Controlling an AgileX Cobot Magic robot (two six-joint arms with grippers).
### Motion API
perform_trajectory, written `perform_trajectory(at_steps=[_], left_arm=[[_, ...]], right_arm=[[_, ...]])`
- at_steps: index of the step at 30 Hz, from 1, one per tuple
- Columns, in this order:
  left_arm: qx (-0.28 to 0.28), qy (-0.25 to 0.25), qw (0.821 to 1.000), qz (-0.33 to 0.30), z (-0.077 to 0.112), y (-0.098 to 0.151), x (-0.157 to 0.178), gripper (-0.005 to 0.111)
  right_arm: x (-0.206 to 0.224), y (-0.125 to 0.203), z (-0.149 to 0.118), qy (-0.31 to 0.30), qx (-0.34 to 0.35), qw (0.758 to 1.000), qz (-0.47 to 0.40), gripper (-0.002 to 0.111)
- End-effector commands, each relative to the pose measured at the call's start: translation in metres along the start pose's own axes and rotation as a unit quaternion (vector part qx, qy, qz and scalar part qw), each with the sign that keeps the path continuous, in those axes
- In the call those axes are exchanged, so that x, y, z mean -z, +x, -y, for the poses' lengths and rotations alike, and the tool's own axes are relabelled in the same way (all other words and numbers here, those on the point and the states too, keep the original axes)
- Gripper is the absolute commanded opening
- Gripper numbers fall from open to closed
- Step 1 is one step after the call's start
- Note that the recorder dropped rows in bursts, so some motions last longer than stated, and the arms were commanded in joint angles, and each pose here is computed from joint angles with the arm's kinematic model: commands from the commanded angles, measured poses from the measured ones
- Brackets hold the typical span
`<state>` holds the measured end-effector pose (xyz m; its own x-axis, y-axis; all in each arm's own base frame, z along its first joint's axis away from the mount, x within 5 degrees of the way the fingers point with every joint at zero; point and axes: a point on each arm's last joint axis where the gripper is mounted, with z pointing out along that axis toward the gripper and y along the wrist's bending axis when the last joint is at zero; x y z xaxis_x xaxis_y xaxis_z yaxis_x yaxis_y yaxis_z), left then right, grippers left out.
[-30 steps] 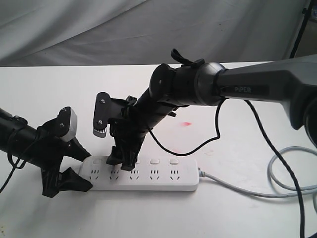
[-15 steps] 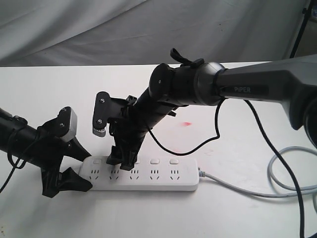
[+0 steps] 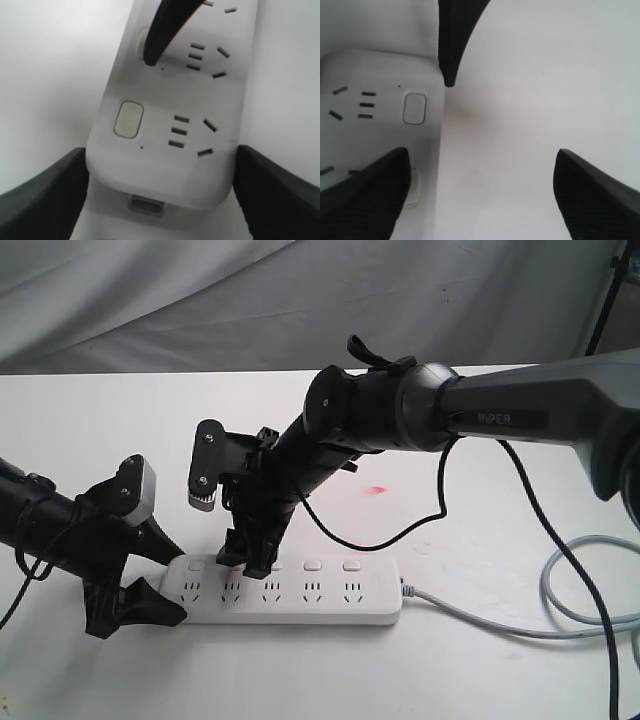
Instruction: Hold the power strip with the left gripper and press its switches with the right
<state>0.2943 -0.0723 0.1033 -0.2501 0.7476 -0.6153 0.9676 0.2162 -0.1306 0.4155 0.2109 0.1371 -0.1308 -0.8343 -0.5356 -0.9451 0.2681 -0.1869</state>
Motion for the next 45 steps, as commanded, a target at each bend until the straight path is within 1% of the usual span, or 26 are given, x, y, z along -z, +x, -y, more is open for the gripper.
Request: perform_trajectory(at_steps=[1,7,17,25,32,38,45], left_arm=[[-0.004,0.003,1.000,-0.003,0.002,0.000,-0.001,0.029],[-0.004,0.003,1.000,-0.003,0.002,0.000,-0.001,0.029],[-0.004,0.003,1.000,-0.003,0.002,0.000,-0.001,0.029],[-0.004,0.003,1.000,-0.003,0.002,0.000,-0.001,0.029],[-0.004,0.003,1.000,-0.003,0.002,0.000,-0.001,0.029],[-0.004,0.003,1.000,-0.003,0.002,0.000,-0.001,0.029],[-0.004,0.003,1.000,-0.003,0.002,0.000,-0.001,0.029]], right_arm=[[0.007,-0.002,0.006,0.019,0.000,1.000,0.007,0.072],[-0.001,0.007,0.006,0.012,-0.001,1.000,-0.004,0.072],[-0.005,0.011,0.002,-0.006,0.003,1.000,-0.014,0.072],[0.012,-0.003,0.005,0.006,-0.011,1.000,0.014,0.072],[0.008,0.000,0.003,-0.001,-0.010,1.000,0.010,0.072],[-0.007,0.010,0.001,-0.014,-0.004,1.000,-0.007,0.072],[-0.008,0.012,-0.002,-0.018,0.019,0.999,-0.025,0.072]])
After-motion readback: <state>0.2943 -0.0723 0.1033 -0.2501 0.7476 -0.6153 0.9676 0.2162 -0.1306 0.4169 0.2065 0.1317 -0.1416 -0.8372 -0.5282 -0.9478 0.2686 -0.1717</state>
